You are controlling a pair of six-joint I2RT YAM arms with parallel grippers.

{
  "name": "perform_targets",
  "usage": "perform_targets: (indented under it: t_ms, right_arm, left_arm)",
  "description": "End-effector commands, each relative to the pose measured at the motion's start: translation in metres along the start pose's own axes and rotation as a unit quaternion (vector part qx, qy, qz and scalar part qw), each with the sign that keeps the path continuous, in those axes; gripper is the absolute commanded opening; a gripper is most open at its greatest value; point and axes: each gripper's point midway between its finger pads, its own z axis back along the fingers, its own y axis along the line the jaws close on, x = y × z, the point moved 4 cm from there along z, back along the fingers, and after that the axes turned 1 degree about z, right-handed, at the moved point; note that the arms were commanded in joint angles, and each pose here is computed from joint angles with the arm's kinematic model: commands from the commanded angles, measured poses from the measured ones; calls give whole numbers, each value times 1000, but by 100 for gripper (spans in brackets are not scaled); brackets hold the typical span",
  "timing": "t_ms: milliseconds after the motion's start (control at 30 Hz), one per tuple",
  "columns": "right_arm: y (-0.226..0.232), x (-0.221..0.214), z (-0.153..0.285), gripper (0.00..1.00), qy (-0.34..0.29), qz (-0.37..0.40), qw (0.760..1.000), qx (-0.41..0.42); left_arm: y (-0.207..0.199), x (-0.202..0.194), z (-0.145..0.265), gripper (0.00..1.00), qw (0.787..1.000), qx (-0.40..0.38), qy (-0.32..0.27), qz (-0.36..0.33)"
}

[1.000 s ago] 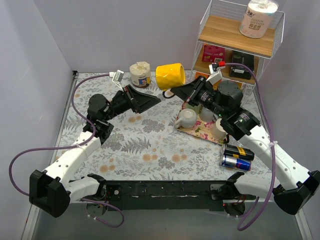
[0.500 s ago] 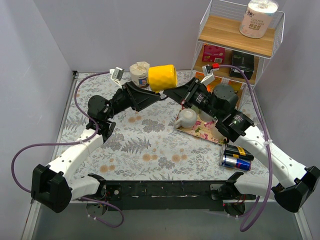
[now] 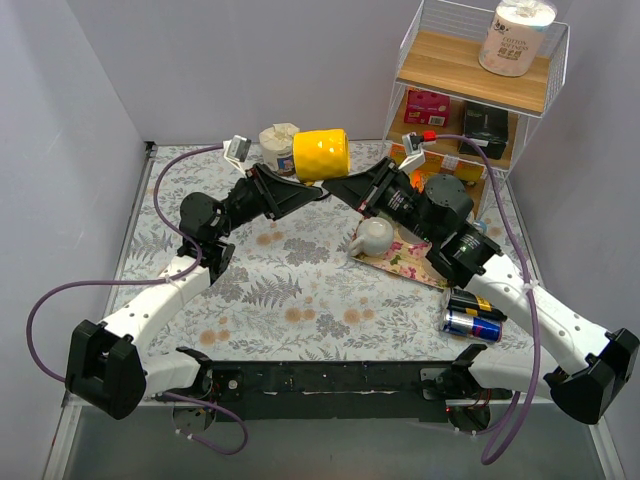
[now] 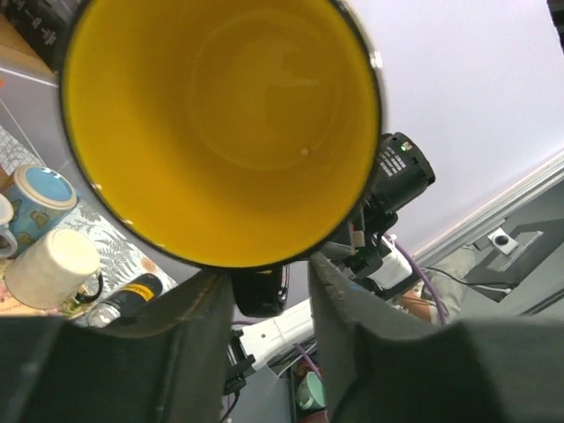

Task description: Turn the mug right side up

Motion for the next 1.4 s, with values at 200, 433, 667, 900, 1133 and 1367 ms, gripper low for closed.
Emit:
perform_targets:
  t_ms: [200, 433, 667, 900, 1133, 1367]
  right_arm:
    - [29, 13, 6, 1, -38, 9, 997, 62]
    - [18, 7, 7, 1, -32, 8, 998, 47]
    - [-12, -4, 12, 43, -23, -7, 1000, -17]
    - [-53, -6, 31, 73, -44, -43, 987, -150]
    - [-73, -11, 46, 75, -34, -39, 973, -225]
    - [-83, -6, 53, 76, -33, -20, 967, -251]
  left_arm:
    - [-9, 5, -4, 0, 1000, -2, -9, -6]
    - [-1, 15, -2, 0, 998, 50, -44, -10]
    - [17, 31, -1, 0, 985, 149, -84, -14]
    - [61, 45, 12, 0, 940, 327, -92, -33]
    - [135, 56, 74, 0, 822, 556, -83, -91]
    - [190, 70, 151, 0, 706, 693, -34, -141]
